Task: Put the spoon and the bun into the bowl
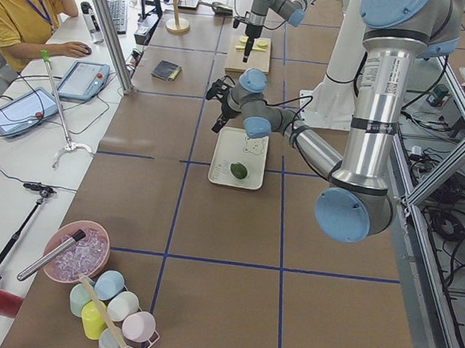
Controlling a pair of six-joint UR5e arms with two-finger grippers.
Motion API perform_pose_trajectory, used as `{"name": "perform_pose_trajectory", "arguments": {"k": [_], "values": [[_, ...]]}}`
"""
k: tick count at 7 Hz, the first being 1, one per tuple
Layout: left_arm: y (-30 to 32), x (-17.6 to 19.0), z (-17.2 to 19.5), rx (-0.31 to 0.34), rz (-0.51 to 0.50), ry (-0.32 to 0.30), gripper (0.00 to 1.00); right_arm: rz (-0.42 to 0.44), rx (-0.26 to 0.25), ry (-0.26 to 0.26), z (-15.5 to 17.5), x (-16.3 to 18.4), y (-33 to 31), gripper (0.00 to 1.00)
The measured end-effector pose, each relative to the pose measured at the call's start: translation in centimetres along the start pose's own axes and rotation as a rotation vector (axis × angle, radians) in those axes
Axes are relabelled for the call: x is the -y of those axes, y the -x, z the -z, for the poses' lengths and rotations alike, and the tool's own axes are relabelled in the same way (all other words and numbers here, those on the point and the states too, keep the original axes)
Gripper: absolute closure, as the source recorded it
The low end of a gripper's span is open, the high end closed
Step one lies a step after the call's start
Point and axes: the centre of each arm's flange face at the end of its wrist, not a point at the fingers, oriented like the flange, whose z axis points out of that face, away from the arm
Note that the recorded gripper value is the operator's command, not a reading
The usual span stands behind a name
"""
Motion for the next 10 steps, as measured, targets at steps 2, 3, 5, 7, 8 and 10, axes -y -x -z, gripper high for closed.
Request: {"name": "perform_pose_trajectory", "arguments": {"k": [2,3,5,7,8,10], "values": [[11.6,-0.4,4.4,0.078,-0.163,0.039,0.02,0.096,-0.063,0.028,3.8,5.4,-12.4,0.01],[18.1,-0.7,7.3,0.119,-0.238,0.054,0.02,0.137,-0.085,0.035,6.0,7.3,-18.4,0.01],[28.2,-1.3,12.7,0.169,-0.249,0.118,0.01,0.199,-0.138,0.027,9.8,8.8,-28.5,0.01],[31.3,-0.7,14.6,0.111,-0.076,0.239,0.0,0.231,-0.155,0.039,11.8,9.5,-36.0,0.0],[31.6,-1.7,14.9,0.026,0.035,0.292,0.0,0.24,-0.141,0.061,12.1,9.9,-40.3,0.0],[32.3,-4.6,14.8,-0.034,0.113,0.323,0.0,0.186,-0.085,0.09,12.5,9.9,-46.3,0.0]]}}
